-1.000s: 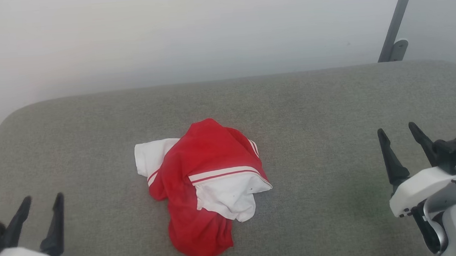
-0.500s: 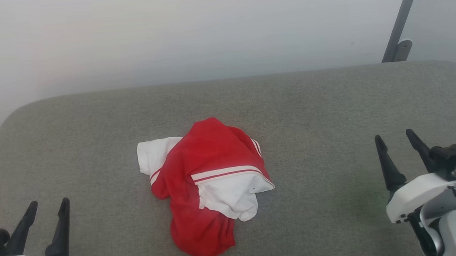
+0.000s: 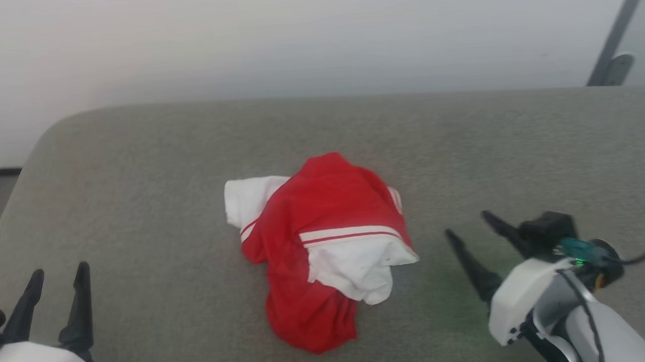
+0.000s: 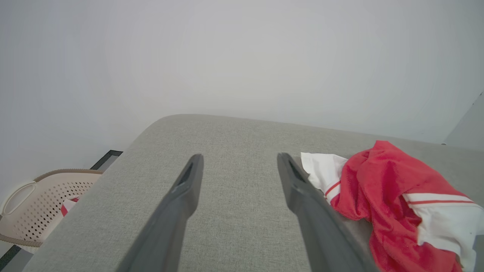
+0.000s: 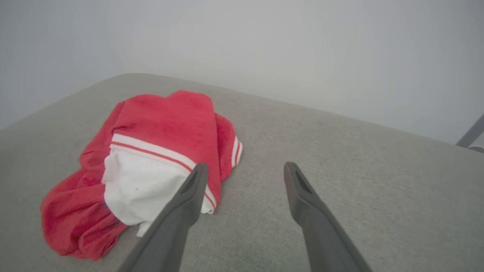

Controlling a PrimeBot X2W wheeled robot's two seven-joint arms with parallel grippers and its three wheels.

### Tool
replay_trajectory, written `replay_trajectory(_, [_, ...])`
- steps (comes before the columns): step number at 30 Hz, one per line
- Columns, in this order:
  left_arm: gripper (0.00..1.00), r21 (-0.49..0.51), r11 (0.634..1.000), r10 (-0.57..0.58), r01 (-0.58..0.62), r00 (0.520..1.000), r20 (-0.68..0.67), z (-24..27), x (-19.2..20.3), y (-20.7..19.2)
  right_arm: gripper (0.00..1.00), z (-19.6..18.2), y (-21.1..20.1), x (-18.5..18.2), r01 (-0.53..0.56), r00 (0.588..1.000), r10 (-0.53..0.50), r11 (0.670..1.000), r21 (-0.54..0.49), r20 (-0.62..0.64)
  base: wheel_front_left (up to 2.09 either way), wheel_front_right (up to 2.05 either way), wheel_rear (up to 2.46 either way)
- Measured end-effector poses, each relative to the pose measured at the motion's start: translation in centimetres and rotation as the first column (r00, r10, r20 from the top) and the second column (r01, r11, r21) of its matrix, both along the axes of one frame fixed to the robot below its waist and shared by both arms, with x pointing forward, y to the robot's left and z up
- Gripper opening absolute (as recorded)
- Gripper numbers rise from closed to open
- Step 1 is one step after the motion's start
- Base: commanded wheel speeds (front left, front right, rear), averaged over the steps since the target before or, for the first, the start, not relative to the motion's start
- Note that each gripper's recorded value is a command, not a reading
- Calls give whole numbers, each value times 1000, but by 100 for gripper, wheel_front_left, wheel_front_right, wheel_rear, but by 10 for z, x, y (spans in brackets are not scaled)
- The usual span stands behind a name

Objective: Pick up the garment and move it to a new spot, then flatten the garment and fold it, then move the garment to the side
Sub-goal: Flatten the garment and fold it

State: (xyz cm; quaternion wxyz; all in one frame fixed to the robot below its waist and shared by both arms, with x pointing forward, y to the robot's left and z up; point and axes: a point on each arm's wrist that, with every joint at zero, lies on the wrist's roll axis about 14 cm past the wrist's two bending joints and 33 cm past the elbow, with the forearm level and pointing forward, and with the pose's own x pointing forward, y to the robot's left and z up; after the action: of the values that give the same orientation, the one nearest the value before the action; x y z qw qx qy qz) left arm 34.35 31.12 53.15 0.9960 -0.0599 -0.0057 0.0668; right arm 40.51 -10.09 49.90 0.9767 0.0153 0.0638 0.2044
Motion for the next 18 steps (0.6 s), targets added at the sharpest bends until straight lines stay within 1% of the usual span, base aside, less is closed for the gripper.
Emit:
replay_trajectory(4, [100,-14,999,41,-41,999,-10,-4,-2,8,100,-15,31,0,-123,989,121,992,-21,-91,0,0,0])
replay_trajectory(9, [100,-37,996,85,-86,996,-28,-14,-4,14,100,-35,62,0,-255,949,241,966,-47,-205,0,0,0])
replay_trajectory(13, [100,-52,992,110,-112,993,-38,-21,-4,16,100,-54,78,1,-336,907,302,939,-73,-295,0,0,0])
replay_trajectory(18, [100,-73,988,134,-138,989,-54,-29,-3,18,100,-80,90,7,-402,855,331,909,-107,-399,0,0,0])
